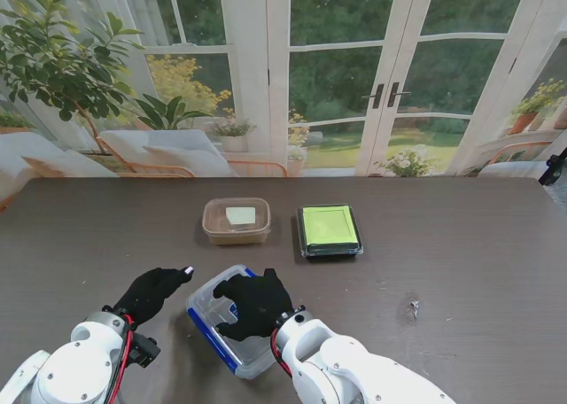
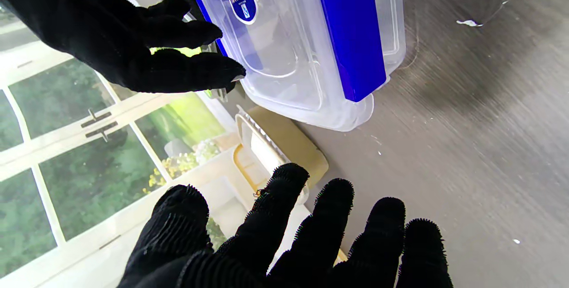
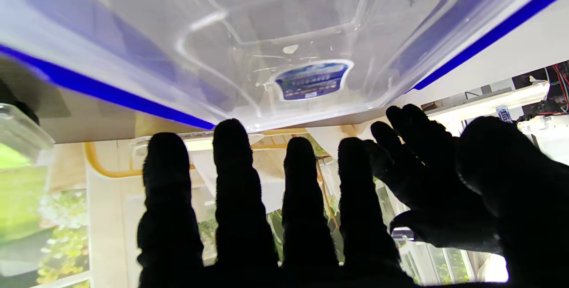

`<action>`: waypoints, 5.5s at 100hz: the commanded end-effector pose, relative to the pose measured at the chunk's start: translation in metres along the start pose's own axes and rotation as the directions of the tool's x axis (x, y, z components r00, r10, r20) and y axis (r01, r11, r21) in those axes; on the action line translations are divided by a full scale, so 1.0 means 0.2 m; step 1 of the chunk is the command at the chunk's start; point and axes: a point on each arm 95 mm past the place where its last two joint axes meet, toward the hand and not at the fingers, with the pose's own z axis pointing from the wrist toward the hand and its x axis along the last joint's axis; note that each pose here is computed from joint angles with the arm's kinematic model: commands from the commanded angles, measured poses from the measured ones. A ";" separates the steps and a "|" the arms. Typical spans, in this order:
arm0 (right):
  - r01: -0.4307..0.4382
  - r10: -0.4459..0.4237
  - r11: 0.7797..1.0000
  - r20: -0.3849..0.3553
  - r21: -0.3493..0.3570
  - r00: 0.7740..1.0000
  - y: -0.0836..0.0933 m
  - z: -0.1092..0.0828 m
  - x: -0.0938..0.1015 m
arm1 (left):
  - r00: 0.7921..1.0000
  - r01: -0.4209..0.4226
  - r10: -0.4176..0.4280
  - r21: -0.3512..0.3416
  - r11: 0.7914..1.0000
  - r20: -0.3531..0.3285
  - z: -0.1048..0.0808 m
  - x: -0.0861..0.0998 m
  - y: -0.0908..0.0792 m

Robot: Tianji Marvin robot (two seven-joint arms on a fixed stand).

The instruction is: Pair container bodies with their lids

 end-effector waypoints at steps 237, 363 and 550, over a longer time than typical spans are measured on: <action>-0.242 0.189 0.950 0.253 0.198 0.949 -0.11 -0.10 -0.13 | 0.955 -0.276 0.293 -0.224 0.935 0.049 0.05 -0.10 0.10; -0.030 -0.002 0.992 0.263 0.120 0.965 0.11 -0.16 -0.23 | 0.946 -0.272 0.288 -0.125 0.954 0.147 -0.20 -0.20 0.10; -0.254 0.209 0.930 0.186 0.267 0.960 -0.12 -0.09 -0.02 | 0.954 -0.247 0.261 -0.103 0.963 0.148 -0.17 -0.17 0.09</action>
